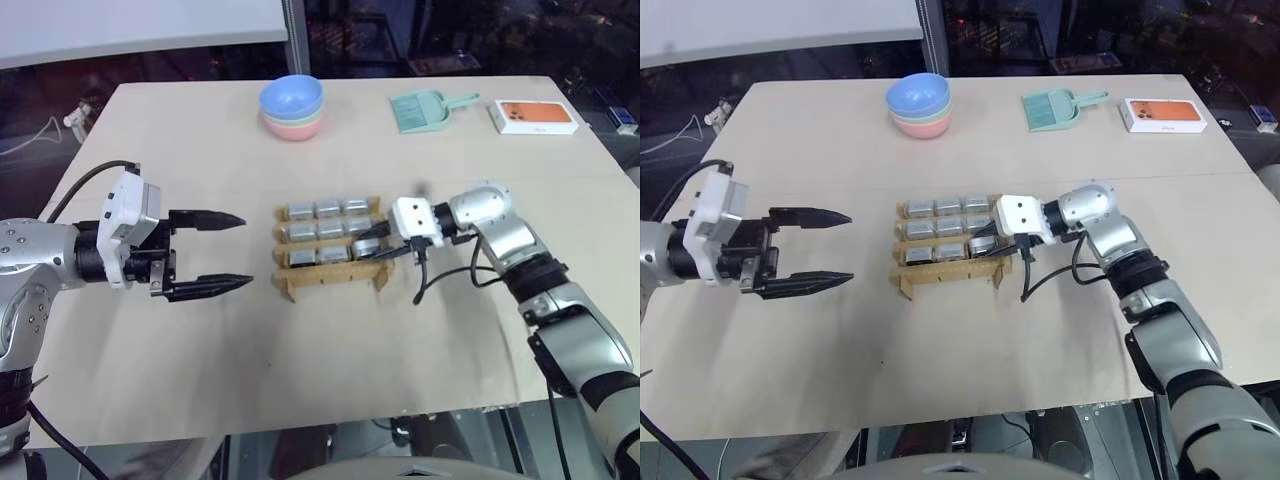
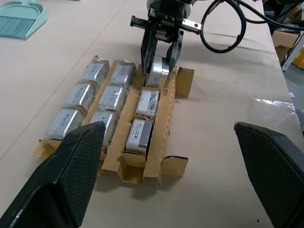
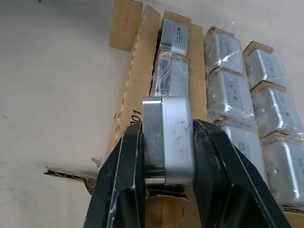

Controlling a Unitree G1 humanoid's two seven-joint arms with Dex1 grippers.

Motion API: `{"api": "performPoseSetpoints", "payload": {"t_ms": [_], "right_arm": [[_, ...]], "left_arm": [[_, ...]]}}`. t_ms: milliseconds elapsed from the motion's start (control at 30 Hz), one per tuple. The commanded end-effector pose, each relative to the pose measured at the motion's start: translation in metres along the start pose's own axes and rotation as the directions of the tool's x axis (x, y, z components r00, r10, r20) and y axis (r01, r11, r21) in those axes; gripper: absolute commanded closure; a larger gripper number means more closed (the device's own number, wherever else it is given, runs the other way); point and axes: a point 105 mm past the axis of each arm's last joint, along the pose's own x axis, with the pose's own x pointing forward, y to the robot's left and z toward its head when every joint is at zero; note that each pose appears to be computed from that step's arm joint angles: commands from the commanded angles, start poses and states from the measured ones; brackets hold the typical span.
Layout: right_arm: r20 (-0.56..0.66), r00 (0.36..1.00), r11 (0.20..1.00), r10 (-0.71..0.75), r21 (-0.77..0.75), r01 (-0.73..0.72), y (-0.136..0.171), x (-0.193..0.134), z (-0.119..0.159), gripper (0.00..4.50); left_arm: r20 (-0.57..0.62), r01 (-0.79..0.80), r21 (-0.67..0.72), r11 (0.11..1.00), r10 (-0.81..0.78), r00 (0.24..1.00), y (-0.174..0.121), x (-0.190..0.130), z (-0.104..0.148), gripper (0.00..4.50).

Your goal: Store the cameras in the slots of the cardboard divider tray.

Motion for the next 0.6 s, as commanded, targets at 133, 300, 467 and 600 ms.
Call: {"api": "performPoseSetpoints", "payload": {"t_ms": [133, 300, 467, 600], "right_arm": [[0.041, 0.997, 0.995, -0.068, 0.071, 0.065, -0.012, -0.003, 0.009, 0.47], [0.093, 0.985, 0.984, -0.145, 0.116, 0.134, -0.015, -0.025, 0.025, 0.06], [0.088, 0.958, 0.945, -0.273, 0.211, 0.25, 0.01, -0.074, 0.022, 0.06], [-0.131, 0.922, 0.846, -0.364, 0.367, 0.386, 0.076, -0.134, -0.038, 0.06]], "left_arm": [[0.007, -0.012, 0.034, 0.999, 0.012, 1.0, 0.0, -0.003, 0.008, 0.0], [0.003, -0.037, 0.034, 0.999, 0.037, 0.999, -0.003, 0.001, 0.0, 0.0], [0.095, -0.132, -0.086, 0.987, 0.14, 0.986, -0.013, 0.002, -0.013, 0.0], [0.074, -0.31, -0.245, 0.919, 0.337, 0.939, -0.03, -0.006, -0.066, 0.0]]}}
